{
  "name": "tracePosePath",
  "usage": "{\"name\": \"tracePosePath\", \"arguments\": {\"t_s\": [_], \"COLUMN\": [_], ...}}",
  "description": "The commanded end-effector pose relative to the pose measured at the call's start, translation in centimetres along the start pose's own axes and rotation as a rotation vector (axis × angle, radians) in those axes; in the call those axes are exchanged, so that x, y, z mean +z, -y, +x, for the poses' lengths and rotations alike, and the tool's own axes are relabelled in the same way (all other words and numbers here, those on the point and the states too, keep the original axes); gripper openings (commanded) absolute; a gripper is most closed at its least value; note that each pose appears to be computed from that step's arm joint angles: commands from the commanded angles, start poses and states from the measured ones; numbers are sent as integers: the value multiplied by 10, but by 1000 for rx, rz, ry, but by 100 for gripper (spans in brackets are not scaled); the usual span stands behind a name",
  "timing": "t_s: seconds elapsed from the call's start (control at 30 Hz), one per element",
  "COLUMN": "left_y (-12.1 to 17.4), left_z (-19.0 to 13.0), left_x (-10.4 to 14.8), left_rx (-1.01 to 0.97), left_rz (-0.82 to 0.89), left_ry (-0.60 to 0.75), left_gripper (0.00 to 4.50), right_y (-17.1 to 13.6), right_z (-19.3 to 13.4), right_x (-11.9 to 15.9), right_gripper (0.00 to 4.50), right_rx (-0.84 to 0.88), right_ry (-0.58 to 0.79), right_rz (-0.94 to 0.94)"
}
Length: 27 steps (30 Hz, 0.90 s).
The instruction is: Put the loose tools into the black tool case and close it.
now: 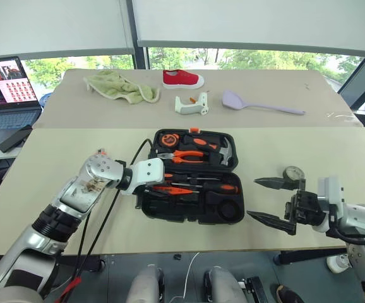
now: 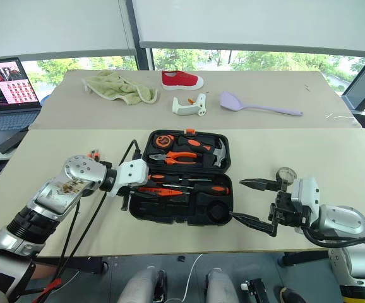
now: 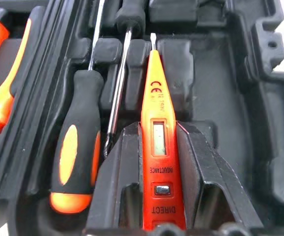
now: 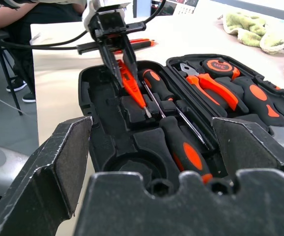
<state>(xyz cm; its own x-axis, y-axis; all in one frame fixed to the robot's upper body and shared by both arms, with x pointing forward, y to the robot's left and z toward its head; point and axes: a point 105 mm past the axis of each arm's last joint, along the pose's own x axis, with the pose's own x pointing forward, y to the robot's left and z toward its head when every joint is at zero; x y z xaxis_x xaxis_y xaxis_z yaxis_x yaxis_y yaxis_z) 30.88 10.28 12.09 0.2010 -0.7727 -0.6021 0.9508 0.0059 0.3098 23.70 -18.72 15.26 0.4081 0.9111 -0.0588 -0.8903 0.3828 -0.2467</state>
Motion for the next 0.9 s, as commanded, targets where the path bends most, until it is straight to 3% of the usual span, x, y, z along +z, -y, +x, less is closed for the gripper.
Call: {"name": "tracePosePath", "arguments": {"t_s": [0.03, 0.33, 0.37, 0.4, 0.53, 0.73, 0.83, 0.9], "left_y": [2, 10, 8, 10, -1, -2, -8, -8], "left_z": [4, -1, 0, 0, -2, -17, -22, -21], "left_x": [-12, -22, -17, -11, 21, 47, 32, 20], "left_rx": [-17, -60, -48, -61, 8, 21, 88, 105], "left_rz": [2, -33, -34, -45, -3, 4, -17, -61], "left_ry": [-55, -99, -66, -31, 152, 293, 280, 286], "left_gripper": [51, 51, 155, 172, 318, 318, 318, 266], "right_y": [1, 2, 2, 2, 2, 2, 2, 1], "right_z": [-1, 0, 0, 1, 0, 0, 1, 2], "right_x": [12, 11, 11, 11, 10, 9, 8, 7], "right_gripper": [450, 450, 450, 450, 450, 450, 450, 450], "right_rx": [-13, -1, 0, 1, 4, 7, 9, 10], "right_ry": [28, 23, 24, 24, 24, 23, 25, 27], "right_rz": [-43, -31, -30, -29, -26, -19, -15, -13]}}
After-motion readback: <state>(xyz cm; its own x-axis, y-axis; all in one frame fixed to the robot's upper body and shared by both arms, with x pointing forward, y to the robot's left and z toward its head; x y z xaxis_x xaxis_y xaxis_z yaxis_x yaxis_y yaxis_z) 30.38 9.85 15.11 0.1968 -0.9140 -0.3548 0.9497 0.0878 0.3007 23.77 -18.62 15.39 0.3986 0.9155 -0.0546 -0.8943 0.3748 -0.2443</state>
